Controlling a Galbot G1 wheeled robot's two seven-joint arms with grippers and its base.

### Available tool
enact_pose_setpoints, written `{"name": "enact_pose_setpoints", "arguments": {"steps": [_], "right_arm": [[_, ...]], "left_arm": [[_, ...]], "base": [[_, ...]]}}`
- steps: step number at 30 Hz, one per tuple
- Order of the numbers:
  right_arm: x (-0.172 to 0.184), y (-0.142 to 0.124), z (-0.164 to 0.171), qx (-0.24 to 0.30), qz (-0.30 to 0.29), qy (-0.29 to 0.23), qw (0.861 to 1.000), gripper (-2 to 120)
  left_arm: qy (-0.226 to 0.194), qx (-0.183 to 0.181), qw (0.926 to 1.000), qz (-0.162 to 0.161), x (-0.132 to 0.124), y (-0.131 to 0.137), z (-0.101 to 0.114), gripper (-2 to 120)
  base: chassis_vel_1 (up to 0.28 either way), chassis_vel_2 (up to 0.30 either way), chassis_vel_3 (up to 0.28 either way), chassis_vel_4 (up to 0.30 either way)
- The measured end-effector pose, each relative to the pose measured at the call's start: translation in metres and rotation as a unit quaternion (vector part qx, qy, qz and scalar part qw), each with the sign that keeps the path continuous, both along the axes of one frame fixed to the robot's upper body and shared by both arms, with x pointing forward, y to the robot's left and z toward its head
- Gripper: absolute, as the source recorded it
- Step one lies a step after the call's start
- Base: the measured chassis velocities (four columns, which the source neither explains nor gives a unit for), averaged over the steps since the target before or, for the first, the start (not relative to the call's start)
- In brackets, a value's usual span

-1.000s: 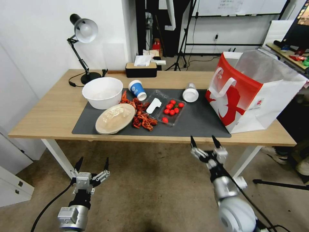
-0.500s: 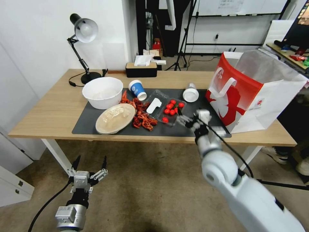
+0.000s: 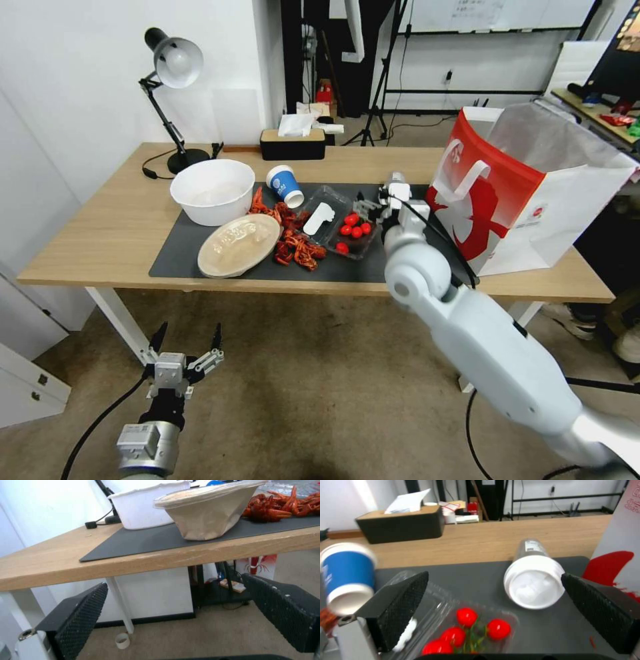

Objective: Pick up the trash from the table and place it into the takeout bag.

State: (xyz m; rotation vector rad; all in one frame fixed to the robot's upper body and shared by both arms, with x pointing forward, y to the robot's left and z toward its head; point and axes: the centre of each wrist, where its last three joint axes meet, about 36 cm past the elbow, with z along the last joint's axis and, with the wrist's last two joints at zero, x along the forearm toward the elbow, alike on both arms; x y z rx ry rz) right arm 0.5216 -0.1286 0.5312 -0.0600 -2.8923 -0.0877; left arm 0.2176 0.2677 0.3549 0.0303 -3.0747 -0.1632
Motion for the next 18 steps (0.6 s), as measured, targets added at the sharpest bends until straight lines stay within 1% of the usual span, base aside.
{"name": "enact_pose_setpoints", "arguments": {"steps": [3, 4, 6, 7, 13, 18], "right_arm": [[0.015, 0.000, 0.001, 0.000, -0.010, 0.008, 1.000, 100], [0.015, 0.000, 0.001, 0.000, -0.010, 0.008, 1.000, 100], [0.032, 0.001, 0.002, 0.003, -0.019, 0.018, 1.000, 100], [0.032, 0.001, 0.002, 0.003, -0.019, 0.018, 1.000, 100], [0.064, 0.001, -0.006, -0.002, -0.042, 0.045, 0.998, 100], [0.079, 0.003, -0.008, -0.005, -0.052, 0.054, 0.997, 100]], "left_arm": [[0.002, 0.000, 1.0000, 0.000, 0.000, 0.000, -0.001, 100], [0.002, 0.000, 1.0000, 0.000, 0.000, 0.000, -0.001, 100], [0.003, -0.002, 1.0000, 0.001, 0.000, -0.001, -0.002, 100], [0.003, -0.002, 1.0000, 0.001, 0.000, -0.001, -0.002, 100], [0.004, -0.001, 1.0000, -0.001, 0.001, -0.002, -0.004, 100], [0.006, -0.001, 1.0000, 0.000, 0.001, -0.003, -0.002, 100]], "base": [[0.000, 0.000, 0.000, 0.000], [0.000, 0.000, 0.000, 0.000], [0.000, 0.000, 0.000, 0.000], [0.000, 0.000, 0.000, 0.000], [0.000, 0.000, 0.000, 0.000], [0.000, 0.000, 0.000, 0.000]]}}
